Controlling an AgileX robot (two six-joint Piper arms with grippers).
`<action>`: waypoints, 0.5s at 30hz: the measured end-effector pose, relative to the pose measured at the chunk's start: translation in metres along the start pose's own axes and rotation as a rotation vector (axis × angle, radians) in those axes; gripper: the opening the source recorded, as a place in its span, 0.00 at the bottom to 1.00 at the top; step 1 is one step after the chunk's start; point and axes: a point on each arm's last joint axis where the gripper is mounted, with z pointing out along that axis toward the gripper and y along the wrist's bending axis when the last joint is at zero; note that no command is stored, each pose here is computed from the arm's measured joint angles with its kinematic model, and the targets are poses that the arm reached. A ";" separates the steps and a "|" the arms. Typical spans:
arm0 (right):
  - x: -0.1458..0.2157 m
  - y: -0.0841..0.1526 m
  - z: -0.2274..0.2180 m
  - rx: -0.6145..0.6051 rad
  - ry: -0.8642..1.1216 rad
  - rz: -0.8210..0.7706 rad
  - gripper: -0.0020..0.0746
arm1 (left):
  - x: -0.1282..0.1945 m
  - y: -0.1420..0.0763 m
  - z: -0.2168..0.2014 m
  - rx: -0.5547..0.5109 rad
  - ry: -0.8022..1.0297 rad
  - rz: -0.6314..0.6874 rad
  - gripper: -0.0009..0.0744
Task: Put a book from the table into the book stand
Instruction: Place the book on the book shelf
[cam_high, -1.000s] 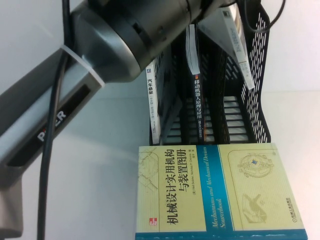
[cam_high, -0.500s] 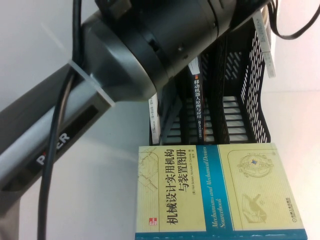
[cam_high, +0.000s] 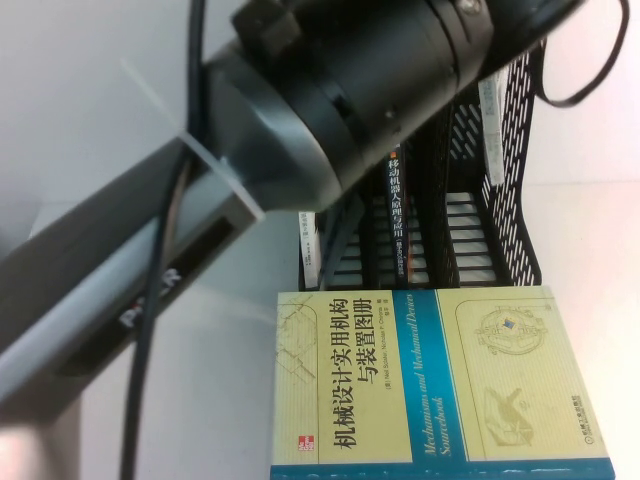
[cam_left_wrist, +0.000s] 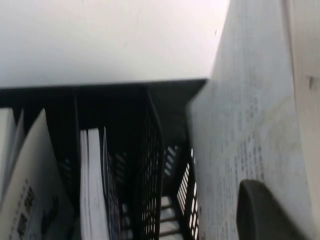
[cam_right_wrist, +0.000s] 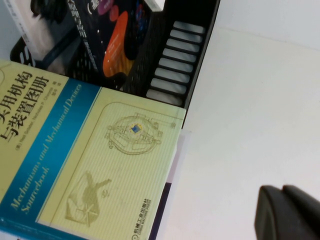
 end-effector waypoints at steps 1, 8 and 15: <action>0.000 0.000 0.000 0.000 0.000 0.000 0.02 | 0.004 -0.001 0.004 -0.004 0.008 0.008 0.14; 0.000 -0.001 0.000 0.006 0.000 -0.005 0.02 | 0.031 -0.006 0.032 -0.046 0.070 0.046 0.14; 0.000 -0.001 0.000 0.015 0.000 -0.011 0.02 | 0.046 -0.007 0.049 -0.068 0.096 0.068 0.14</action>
